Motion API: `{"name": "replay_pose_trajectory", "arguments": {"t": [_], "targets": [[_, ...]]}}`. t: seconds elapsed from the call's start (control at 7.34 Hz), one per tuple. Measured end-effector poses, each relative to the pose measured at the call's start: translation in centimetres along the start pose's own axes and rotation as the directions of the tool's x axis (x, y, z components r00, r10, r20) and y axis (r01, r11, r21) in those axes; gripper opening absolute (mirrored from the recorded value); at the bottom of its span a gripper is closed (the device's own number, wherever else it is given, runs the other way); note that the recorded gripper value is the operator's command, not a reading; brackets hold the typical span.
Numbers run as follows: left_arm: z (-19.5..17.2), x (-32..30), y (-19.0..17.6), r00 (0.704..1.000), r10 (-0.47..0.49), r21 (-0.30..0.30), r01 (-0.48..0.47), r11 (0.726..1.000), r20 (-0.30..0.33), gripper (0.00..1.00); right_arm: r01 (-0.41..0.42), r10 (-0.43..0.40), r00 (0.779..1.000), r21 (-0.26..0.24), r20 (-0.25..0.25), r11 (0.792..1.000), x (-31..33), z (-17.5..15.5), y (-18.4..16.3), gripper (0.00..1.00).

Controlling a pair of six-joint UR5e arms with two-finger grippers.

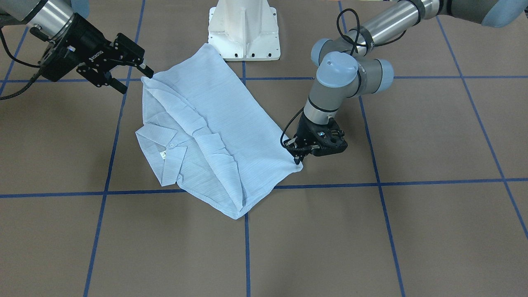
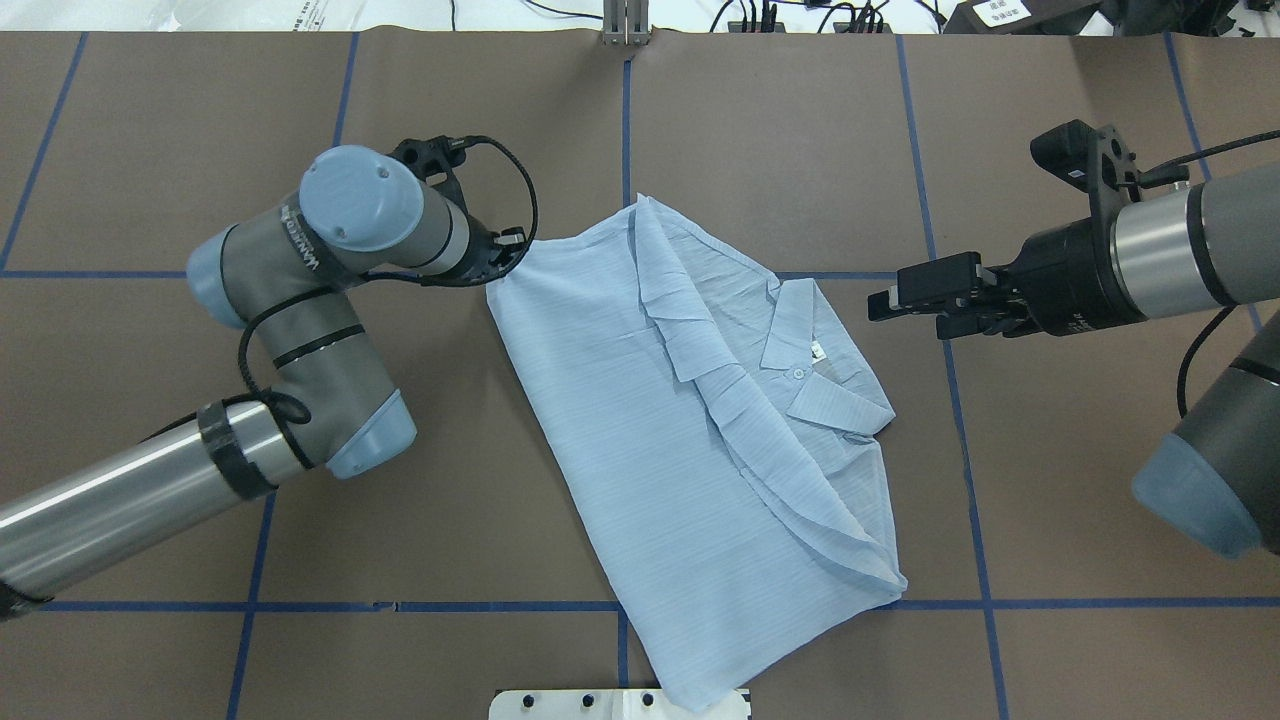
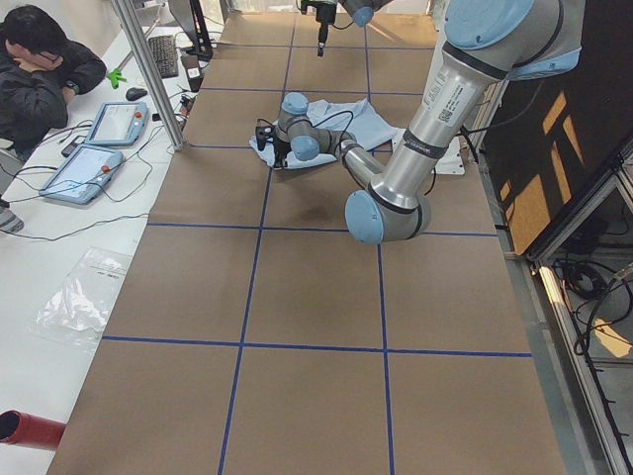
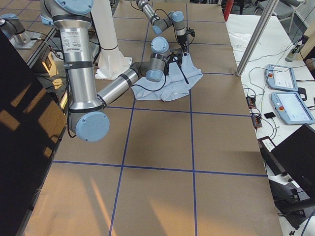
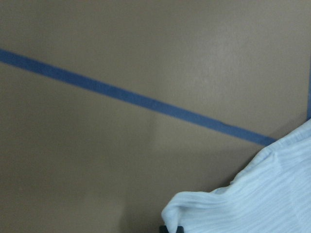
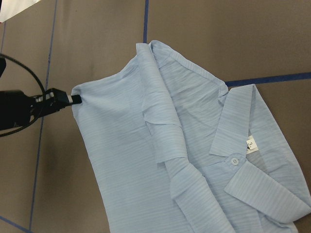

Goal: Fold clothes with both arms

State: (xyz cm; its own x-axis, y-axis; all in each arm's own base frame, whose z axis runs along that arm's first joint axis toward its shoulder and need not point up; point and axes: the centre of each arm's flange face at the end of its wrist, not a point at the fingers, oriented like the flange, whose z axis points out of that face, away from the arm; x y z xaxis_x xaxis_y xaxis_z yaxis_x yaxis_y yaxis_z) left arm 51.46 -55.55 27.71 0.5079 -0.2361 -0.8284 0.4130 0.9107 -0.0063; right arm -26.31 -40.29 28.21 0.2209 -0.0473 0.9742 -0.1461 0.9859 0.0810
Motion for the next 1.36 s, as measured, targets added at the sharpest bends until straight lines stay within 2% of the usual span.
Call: {"name": "replay_pose_trajectory", "arguments": {"t": [0.14, 0.27, 0.54, 0.82, 0.95, 1.09, 1.36], "targets": [[1.5, 1.9, -2.6, 1.000, 0.007, 0.042, -0.007, 0.999, 0.008, 0.00, -0.001, 0.001, 1.000, 0.003, -0.001, 1.000, 0.0, -0.1, -0.1, 1.00], [2.9, 3.3, -4.6, 1.000, 0.019, 0.081, -0.017, 0.997, -0.015, 0.00, -0.001, 0.001, 1.000, 0.006, -0.001, 1.000, 0.1, -0.2, -0.2, 1.00], [5.8, 5.4, -7.4, 0.993, 0.068, 0.193, -0.048, 0.980, -0.100, 0.00, -0.003, 0.003, 1.000, 0.008, -0.001, 1.000, 0.1, -0.2, -0.3, 1.00], [6.7, 6.2, -8.2, 0.981, 0.113, 0.250, -0.071, 0.966, -0.160, 0.00, -0.003, 0.003, 1.000, 0.010, -0.003, 1.000, 0.1, -0.2, -0.3, 1.00], [6.8, 6.2, -8.5, 0.978, 0.125, 0.262, -0.078, 0.962, -0.166, 0.94, -0.005, 0.005, 1.000, 0.012, -0.005, 1.000, 0.2, -0.2, -0.4, 1.00], [6.8, 5.9, -8.9, 0.978, 0.130, 0.269, -0.082, 0.960, -0.163, 1.00, -0.008, 0.008, 1.000, 0.013, -0.009, 1.000, 0.2, -0.1, -0.5, 1.00], [6.1, 5.3, -10.6, 0.978, 0.137, 0.286, -0.088, 0.954, -0.156, 1.00, -0.013, 0.013, 1.000, 0.014, -0.017, 1.000, 0.4, 0.2, -0.7, 1.00]]}}
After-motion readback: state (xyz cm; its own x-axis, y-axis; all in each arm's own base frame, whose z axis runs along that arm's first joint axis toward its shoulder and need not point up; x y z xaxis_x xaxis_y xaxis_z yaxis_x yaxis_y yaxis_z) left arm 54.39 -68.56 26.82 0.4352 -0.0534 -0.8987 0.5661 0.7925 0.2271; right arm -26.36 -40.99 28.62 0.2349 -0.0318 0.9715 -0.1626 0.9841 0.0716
